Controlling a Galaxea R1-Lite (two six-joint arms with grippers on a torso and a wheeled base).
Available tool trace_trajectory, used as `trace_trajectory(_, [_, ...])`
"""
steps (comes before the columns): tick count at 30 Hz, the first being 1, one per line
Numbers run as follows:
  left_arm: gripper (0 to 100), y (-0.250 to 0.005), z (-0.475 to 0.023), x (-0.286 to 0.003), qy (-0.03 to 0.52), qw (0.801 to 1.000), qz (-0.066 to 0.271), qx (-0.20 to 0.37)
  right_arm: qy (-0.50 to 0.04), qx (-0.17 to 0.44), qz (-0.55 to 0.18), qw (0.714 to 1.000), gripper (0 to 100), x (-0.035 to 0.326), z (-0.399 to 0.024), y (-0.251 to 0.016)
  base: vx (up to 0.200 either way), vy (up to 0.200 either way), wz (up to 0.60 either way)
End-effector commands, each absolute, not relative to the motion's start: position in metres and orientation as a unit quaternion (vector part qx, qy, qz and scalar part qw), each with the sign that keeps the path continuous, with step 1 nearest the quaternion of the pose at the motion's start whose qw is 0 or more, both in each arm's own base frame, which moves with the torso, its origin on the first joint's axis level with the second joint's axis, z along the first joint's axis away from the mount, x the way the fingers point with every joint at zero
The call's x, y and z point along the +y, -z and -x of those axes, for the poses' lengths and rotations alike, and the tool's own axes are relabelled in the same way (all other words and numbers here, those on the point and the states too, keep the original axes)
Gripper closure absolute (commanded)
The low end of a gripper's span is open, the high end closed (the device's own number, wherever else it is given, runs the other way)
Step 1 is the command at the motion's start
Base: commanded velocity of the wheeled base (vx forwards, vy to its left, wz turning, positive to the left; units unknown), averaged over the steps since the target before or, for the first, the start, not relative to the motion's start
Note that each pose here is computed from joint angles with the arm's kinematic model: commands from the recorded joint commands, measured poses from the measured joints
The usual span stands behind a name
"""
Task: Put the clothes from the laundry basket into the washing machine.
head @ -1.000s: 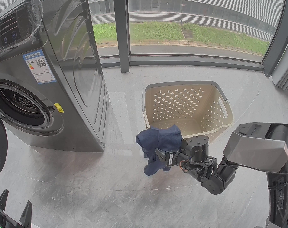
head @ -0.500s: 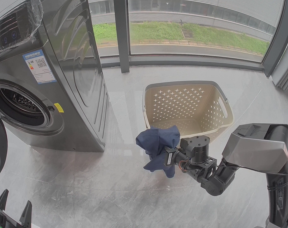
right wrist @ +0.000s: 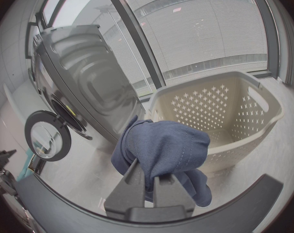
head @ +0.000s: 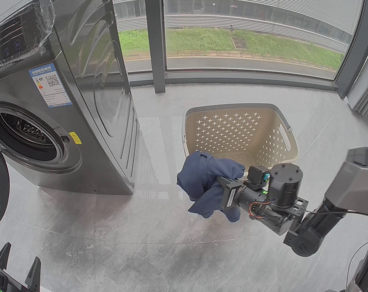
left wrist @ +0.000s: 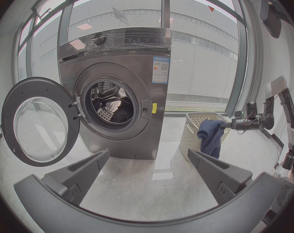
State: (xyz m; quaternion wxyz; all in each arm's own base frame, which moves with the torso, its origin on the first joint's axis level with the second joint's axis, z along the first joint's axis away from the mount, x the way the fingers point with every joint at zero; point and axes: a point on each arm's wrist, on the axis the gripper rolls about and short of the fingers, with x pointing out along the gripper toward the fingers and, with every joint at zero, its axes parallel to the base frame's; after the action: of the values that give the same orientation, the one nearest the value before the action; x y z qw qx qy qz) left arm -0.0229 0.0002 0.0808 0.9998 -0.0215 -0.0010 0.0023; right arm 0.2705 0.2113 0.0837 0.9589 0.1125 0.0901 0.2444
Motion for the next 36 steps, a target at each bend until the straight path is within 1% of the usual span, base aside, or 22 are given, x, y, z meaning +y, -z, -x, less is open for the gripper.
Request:
trace_trajectory(1, [0,-0.076,0.023,0.0,-0.002,1.0,0.022,0.001,-0.3,0.014,-0.147,0.942,100,0.178,-0.208,-0.155,0.0,0.0,0.0])
trace_trajectory(5, [0,-0.076,0.023,0.0,-0.002,1.0,0.021,0.001,-0.308,-0.027,-0.165,0.936,100,0.161,-0.192,-0.184,0.0,0.0,0.0])
trace_trajectory(13, [0,-0.076,0.023,0.0,-0.002,1.0,0.023,0.001,-0.33,-0.074,-0.153,0.929,100,0.151,-0.172,-0.208,0.0,0.0,0.0])
trace_trajectory(16, [0,-0.076,0.023,0.0,-0.003,1.0,0.024,0.001,-0.34,-0.097,-0.156,0.922,100,0.144,-0.167,-0.22,-0.2,0.0,0.0])
trace_trajectory(28, [0,-0.076,0.023,0.0,-0.004,1.0,0.024,0.001,-0.339,-0.105,-0.158,0.921,100,0.142,-0.166,-0.221,-0.2,0.0,0.0])
trace_trajectory(34, [0,-0.076,0.023,0.001,-0.007,1.0,0.023,0.001,-0.341,-0.104,-0.158,0.921,100,0.143,-0.166,-0.221,0.0,0.0,0.0])
trace_trajectory(36, [0,-0.076,0.023,0.0,-0.008,1.0,0.023,0.001,-0.342,-0.104,-0.159,0.92,100,0.144,-0.166,-0.221,0.0,0.2,0.0])
